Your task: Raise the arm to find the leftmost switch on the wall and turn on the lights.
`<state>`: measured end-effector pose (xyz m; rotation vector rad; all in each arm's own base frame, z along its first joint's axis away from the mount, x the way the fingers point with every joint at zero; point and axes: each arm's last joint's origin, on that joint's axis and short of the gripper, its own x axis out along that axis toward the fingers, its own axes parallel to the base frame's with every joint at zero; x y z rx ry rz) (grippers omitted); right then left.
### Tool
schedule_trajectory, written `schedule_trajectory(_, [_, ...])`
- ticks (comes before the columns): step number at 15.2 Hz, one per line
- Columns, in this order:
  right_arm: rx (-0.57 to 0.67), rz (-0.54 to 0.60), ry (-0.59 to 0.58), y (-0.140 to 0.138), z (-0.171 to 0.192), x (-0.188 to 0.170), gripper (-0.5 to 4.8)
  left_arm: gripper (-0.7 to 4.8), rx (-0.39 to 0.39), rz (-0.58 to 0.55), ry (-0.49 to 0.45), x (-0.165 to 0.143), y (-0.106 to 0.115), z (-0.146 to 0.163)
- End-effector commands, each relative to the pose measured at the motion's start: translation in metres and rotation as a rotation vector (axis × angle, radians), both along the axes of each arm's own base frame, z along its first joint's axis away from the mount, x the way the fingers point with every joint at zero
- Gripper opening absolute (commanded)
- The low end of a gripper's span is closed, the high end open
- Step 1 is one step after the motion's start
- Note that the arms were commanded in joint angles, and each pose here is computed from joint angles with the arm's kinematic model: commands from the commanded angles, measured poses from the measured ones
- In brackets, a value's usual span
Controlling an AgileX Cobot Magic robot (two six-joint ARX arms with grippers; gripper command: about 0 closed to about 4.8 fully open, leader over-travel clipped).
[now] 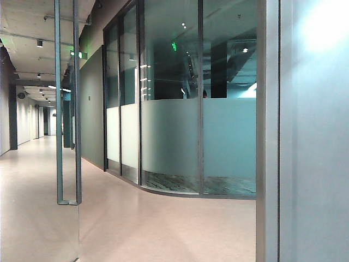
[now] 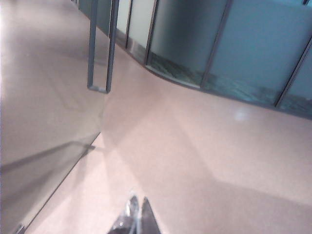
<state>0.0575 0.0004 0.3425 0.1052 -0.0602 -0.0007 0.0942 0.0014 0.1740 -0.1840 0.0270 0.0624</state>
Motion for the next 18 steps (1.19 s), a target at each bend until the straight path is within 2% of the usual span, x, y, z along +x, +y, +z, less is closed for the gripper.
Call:
schedule_trajectory(1, [-0.003, -0.001, -0.013, 0.0, 0.0018, -0.0005, -0.01, -0.05, -0.003, 0.002, -0.002, 0.0014, 0.0001, -0.005])
schedule_trajectory(8, [-0.003, -0.001, -0.013, 0.0, 0.0018, -0.0005, -0.01, -0.05, 0.021, -0.036, 0.013, 0.003, -0.0036, -0.0125])
schedule_trajectory(18, [-0.003, -0.001, -0.013, 0.0, 0.0018, -0.0005, -0.01, -0.05, 0.02, -0.022, 0.013, 0.003, -0.002, -0.0125])
